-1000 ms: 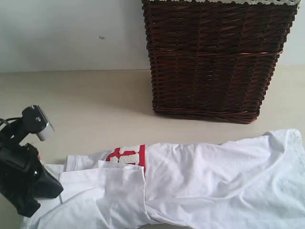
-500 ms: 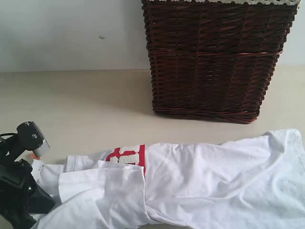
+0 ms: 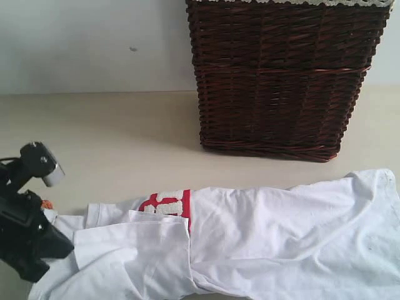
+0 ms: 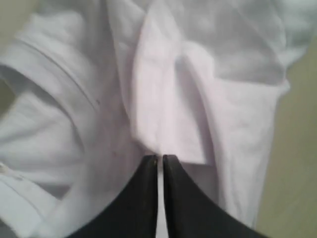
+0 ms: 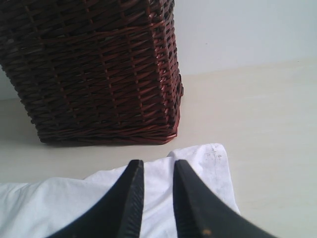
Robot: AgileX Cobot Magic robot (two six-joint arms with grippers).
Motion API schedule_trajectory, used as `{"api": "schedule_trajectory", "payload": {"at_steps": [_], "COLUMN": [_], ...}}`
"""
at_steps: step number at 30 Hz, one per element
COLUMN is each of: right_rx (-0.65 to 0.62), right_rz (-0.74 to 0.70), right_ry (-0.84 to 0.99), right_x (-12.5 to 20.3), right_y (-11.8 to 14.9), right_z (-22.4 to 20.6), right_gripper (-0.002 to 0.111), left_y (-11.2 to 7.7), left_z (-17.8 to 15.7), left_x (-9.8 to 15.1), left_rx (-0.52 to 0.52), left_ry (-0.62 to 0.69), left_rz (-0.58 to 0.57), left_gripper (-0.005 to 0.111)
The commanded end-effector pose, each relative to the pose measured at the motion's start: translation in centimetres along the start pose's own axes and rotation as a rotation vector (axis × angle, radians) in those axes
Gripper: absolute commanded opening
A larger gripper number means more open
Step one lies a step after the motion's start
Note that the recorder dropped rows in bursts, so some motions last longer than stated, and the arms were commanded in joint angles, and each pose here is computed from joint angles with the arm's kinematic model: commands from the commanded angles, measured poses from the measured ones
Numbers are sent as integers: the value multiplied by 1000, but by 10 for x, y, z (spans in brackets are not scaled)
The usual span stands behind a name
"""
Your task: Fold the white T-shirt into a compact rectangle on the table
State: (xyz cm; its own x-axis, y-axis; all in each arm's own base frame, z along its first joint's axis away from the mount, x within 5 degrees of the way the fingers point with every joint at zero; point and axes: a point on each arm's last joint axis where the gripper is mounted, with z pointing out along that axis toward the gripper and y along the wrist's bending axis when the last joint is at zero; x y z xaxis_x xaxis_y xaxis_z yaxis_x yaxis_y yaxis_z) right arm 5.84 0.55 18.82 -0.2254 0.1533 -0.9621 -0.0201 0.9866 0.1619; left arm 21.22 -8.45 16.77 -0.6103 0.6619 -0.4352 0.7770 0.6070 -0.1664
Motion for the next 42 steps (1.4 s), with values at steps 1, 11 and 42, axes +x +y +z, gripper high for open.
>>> {"api": "schedule_trajectory", "payload": {"at_steps": [1,11,42], "right_rx": [-2,-2,-2], "right_rz": [-1,-1,-1], "right_ry": [-6,-6,-6], "right_x": [1,1,1], "right_y": [0,0,0], "right_z": [0,0,0], "right_gripper": [21,21,21], "left_y": [1,6,14], "left_z": [-16,18,8], "left_x": [-18,-18,-35], "left_rx": [-22,106,130], "left_ry": [-83,-91,-63], "left_rz": [7,-44,-99], "left_gripper": [6,6,64]}}
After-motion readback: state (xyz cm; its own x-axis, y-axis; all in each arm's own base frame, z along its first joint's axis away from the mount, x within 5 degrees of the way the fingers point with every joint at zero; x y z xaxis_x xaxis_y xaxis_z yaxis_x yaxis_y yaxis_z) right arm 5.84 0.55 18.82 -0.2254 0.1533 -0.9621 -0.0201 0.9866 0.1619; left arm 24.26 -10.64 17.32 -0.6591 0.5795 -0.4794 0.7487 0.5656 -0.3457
